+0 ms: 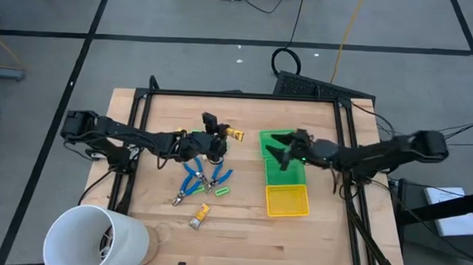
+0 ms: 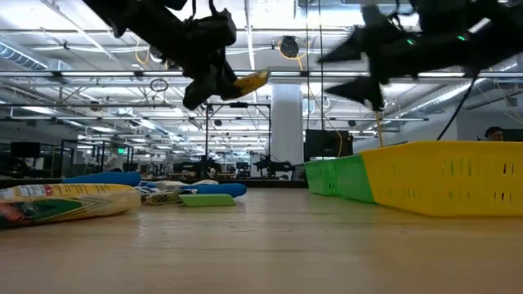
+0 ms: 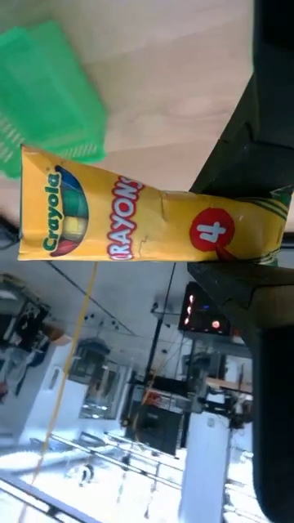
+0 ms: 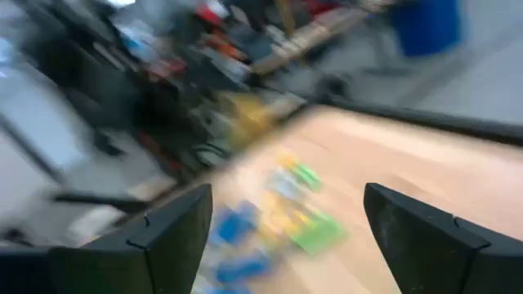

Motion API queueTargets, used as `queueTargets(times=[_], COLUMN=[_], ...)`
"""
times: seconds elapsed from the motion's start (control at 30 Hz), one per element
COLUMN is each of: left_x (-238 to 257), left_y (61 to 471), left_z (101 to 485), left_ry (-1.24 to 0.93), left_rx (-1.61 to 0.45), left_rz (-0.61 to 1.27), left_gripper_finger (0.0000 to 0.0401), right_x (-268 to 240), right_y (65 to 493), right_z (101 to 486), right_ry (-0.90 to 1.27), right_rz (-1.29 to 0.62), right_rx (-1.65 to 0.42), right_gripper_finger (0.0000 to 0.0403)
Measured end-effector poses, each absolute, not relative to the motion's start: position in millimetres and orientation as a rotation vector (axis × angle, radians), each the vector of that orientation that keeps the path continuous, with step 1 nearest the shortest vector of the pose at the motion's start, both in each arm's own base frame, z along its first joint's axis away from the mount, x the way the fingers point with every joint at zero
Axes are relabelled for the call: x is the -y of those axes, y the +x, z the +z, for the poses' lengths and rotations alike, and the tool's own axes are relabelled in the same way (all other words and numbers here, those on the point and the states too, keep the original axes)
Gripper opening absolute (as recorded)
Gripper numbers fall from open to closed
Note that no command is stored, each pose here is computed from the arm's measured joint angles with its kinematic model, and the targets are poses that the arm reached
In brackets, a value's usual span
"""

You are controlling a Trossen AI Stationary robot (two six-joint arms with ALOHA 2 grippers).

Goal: Pick & Place School Supplies
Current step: Put the yellow crayon box into the top green bin

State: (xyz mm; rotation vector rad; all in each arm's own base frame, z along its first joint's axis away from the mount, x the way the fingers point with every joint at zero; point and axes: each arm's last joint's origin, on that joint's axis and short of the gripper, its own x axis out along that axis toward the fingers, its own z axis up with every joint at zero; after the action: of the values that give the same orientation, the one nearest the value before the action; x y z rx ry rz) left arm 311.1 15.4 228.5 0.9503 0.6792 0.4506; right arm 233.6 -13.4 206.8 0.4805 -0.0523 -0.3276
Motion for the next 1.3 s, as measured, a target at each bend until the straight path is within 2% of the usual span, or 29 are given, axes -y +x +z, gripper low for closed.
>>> queueTargets(times=[0.1,0.33,0.73,0.9,1.3], left_x=[-15,-10,-6,-5,-6], left_y=[317,322,323,323,323], left_z=[223,221,225,225,225], left_ry=[0.975,0.995,1.022,1.019,0.990], left_rx=[-0.670,-0.647,-0.612,-0.612,-0.605], left_rz=[0.451,0.470,0.464,0.463,0.470], left_gripper_finger=[0.0120,0.0120,0.0120,0.0120,0.0120], right_x=[16,24,28,28,27], right_y=[258,297,320,321,321], right_z=[212,207,201,198,198], right_ry=[0.484,0.489,0.508,0.507,0.508], right_rz=[-0.281,-0.303,-0.292,-0.296,-0.275], right_rx=[0.095,0.095,0.070,0.055,0.055], right_gripper_finger=[0.0308,0.0300,0.0290,0.0256,0.0143])
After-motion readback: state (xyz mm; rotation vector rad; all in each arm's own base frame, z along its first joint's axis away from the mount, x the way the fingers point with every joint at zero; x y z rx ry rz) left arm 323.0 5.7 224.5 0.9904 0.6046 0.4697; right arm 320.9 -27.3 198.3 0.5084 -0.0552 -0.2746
